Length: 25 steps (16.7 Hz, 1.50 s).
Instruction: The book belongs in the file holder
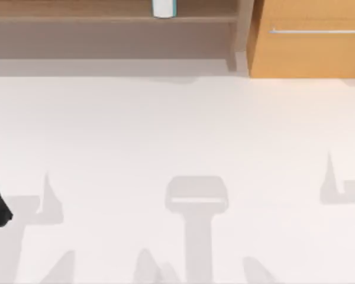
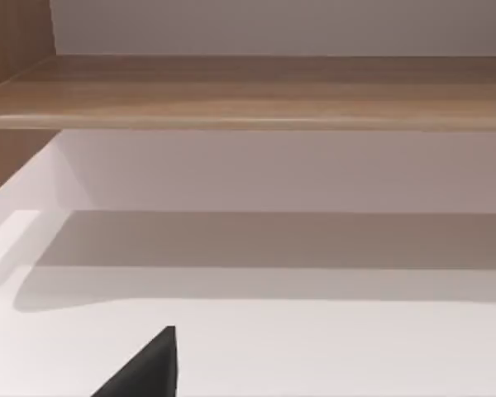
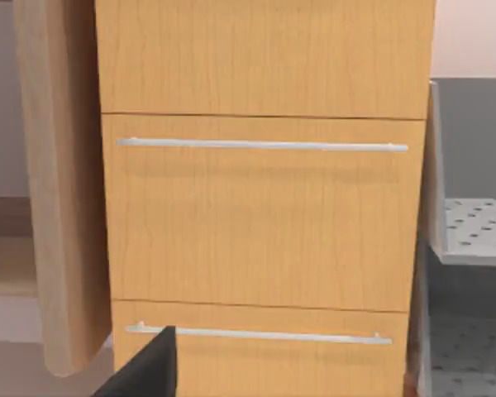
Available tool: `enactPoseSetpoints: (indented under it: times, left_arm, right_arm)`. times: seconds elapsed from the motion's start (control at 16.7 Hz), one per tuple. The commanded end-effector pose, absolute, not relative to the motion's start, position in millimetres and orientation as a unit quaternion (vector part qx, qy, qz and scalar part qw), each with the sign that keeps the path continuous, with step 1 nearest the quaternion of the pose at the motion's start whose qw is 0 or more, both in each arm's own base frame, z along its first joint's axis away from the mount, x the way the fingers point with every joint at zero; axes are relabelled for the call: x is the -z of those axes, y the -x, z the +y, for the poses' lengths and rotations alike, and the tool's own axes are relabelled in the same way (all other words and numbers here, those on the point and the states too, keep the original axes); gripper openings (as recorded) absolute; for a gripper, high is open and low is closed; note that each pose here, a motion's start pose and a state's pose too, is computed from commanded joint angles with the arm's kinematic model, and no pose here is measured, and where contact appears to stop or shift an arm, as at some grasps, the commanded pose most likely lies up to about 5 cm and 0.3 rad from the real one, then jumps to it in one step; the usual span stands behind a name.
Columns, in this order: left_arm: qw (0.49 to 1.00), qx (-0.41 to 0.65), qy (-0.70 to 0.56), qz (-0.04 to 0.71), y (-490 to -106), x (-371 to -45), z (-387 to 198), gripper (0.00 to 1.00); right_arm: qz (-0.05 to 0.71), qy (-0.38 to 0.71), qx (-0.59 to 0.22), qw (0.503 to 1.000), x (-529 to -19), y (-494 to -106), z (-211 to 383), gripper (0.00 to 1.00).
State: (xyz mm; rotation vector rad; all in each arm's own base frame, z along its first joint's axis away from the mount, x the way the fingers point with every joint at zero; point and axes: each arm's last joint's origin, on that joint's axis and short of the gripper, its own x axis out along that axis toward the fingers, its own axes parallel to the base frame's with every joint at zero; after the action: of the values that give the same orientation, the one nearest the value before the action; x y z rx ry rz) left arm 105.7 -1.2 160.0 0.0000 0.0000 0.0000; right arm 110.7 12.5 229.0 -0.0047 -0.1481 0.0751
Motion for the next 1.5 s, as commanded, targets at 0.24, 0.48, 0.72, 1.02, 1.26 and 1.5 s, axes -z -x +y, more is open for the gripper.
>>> enactPoseSetpoints:
  times: [0.24,0.48,0.72,1.02,1.26,1.5]
  left_arm:
    - [1.000,0.000,0.000,0.000,-106,-160,-1,1.00]
    - [1.000,0.000,0.000,0.000,-106,-160,-1,1.00]
    - [1.000,0.000,0.000,0.000,-106,-160,-1,1.00]
    - [1.000,0.000,0.000,0.000,-106,-160,-1,1.00]
    - [1.000,0.000,0.000,0.000,-106,-160,-1,1.00]
    - [1.000,0.000,0.000,0.000,-106,-160,-1,1.00]
  right_arm:
    - [-0.134,-0.011,-0.073,0.988,-313,-141,39,1.00]
    - [-0.139,-0.027,-0.094,0.985,-368,-219,103,1.00]
    - [-0.097,-0.026,-0.091,0.991,-351,-313,202,1.00]
    - [-0.036,-0.006,-0.054,0.998,-266,-386,306,1.00]
    - [-0.011,0.005,-0.015,1.000,-217,-409,346,1.00]
    - [-0.006,0.006,0.004,1.000,-205,-416,357,1.00]
